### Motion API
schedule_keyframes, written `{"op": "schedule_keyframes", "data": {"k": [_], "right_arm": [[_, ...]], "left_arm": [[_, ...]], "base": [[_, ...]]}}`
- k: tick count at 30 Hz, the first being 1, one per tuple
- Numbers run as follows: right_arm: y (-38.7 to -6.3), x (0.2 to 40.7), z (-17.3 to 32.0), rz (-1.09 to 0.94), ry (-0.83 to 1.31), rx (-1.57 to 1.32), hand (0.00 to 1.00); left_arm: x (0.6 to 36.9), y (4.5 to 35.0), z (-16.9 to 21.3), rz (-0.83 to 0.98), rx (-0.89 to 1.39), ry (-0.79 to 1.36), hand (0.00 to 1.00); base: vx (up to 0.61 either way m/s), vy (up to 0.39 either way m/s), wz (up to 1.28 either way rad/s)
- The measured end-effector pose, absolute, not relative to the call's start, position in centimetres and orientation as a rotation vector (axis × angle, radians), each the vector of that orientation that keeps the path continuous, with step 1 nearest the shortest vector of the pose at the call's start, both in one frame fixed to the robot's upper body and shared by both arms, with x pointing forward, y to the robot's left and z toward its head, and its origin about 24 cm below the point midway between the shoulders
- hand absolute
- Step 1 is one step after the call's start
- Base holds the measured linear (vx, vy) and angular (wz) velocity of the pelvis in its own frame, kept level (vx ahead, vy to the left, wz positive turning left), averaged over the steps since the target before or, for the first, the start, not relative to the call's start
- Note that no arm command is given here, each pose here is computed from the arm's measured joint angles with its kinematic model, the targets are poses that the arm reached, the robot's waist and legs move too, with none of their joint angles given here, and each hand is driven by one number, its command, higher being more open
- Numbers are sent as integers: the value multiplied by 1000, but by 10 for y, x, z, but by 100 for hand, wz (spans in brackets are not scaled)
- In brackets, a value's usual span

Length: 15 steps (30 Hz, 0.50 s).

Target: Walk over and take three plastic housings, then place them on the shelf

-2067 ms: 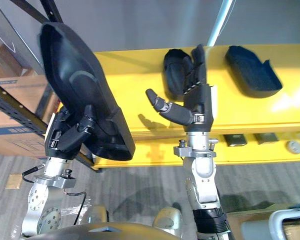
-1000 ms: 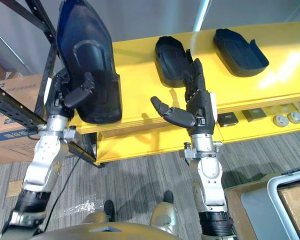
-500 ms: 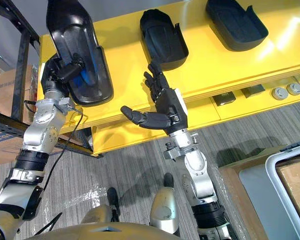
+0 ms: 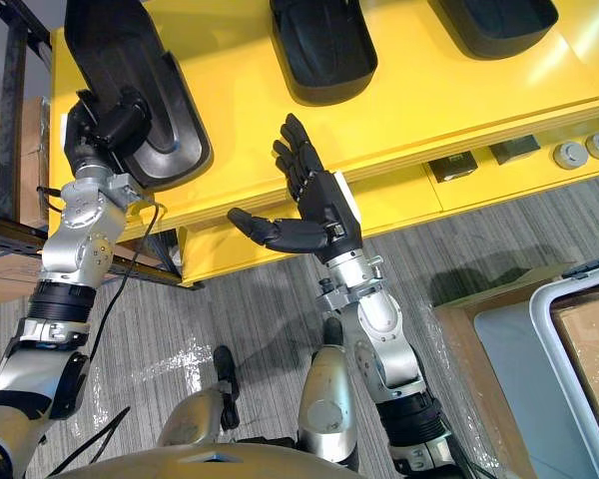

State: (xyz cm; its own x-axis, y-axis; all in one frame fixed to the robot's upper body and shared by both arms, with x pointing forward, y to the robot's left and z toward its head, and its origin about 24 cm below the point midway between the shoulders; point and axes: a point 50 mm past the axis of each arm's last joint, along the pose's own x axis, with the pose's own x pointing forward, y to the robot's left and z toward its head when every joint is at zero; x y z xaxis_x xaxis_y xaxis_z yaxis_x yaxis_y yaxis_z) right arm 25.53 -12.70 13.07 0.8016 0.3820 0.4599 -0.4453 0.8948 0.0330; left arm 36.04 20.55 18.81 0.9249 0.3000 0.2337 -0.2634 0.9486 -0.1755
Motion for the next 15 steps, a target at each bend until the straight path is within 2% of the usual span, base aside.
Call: {"op": "schedule_keyframes", "data": {"k": [6, 15], "right_arm": [[-123, 259, 146, 454, -520, 141, 100], [-115, 256, 146, 486, -524, 150, 100]], "left_arm": [[364, 201, 210, 292, -154, -338, 100], [364, 198, 212, 309, -46, -358, 100]], "base": [[-29, -25, 0], [-9, -7, -2]]}}
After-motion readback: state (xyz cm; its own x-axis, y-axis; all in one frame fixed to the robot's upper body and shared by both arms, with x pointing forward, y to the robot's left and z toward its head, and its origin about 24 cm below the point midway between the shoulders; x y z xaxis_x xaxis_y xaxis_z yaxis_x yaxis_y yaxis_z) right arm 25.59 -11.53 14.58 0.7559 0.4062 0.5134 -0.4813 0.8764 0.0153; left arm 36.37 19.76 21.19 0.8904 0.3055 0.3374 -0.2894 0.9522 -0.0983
